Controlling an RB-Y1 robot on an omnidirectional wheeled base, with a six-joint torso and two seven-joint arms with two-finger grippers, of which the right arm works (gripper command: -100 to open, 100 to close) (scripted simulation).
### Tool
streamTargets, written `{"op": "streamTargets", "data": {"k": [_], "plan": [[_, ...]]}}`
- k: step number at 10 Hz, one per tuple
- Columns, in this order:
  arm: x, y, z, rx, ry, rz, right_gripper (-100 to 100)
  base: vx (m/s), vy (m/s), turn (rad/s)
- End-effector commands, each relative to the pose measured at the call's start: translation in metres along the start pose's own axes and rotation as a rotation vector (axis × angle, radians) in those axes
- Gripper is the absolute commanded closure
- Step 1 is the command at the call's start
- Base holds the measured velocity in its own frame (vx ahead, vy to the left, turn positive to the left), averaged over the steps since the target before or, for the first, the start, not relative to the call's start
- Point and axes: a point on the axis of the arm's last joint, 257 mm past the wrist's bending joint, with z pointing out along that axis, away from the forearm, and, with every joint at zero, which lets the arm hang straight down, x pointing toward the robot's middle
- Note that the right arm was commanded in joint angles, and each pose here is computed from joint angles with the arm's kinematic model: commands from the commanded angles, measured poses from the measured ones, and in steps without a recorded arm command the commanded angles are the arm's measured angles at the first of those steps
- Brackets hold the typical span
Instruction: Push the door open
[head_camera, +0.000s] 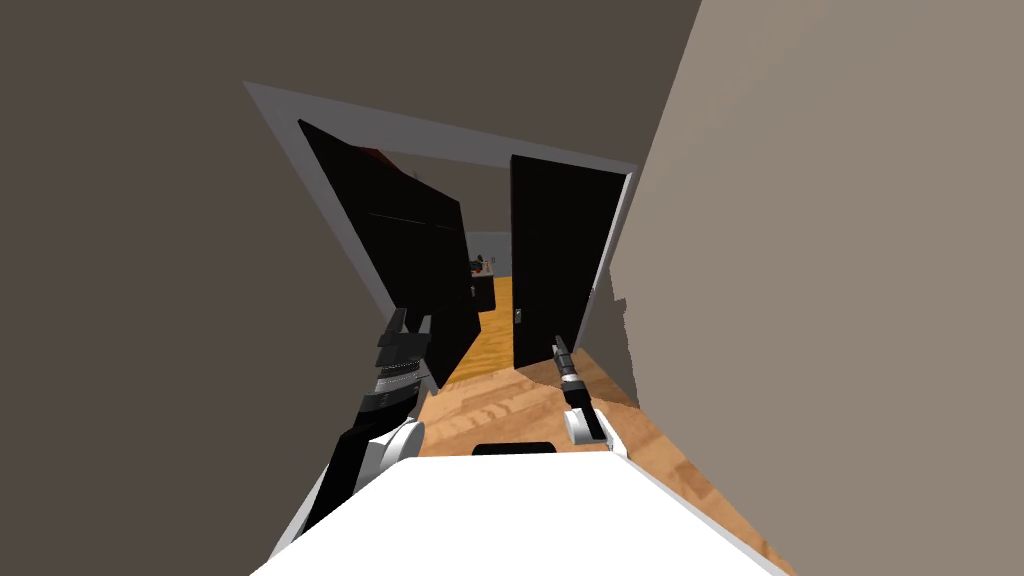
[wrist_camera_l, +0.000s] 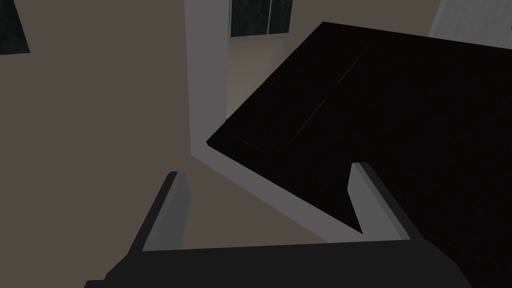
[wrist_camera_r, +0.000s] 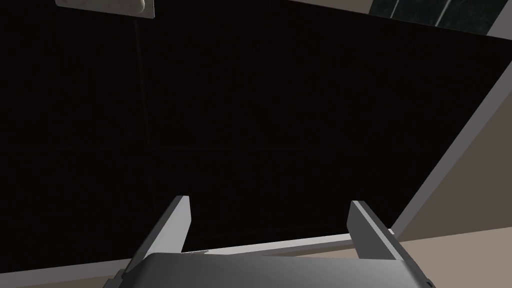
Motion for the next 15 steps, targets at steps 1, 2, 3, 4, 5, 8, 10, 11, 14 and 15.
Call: {"op": "streamTargets", "data": {"k": [1, 2, 3, 4, 5, 8, 10, 11, 14, 15], "plan": [[0.004, -0.012, -0.0002, 0.017, 0.007, 0.004, -100, 0.093, -0.003, 0.042], [0.007, -0.018, 0.0, 0.028, 0.011, 0.007, -100, 0.098, -0.004, 0.04], [0.007, -0.021, -0.001, 0.033, 0.011, 0.007, -100, 0.068, 0.0, 0.012], [0.011, -0.028, -0.0011, 0.045, 0.015, 0.01, -100, 0.065, 0.001, 0.022], [0.014, -0.035, -0.0013, 0.057, 0.02, 0.013, -100, 0.08, -0.009, 0.036], [0.025, -0.055, -0.0026, 0.092, 0.032, 0.023, -100, 0.092, 0.001, 0.043], [0.032, -0.064, -0.0022, 0.108, 0.041, 0.03, -100, 0.098, -0.012, 0.04], [0.036, -0.073, -0.0045, 0.126, 0.045, 0.034, -100, 0.112, -0.018, 0.037], [0.048, -0.088, -0.007, 0.157, 0.058, 0.045, -100, 0.099, -0.009, 0.033], [0.052, -0.093, -0.0079, 0.167, 0.062, 0.049, -100, 0.099, 0.009, 0.038]]}}
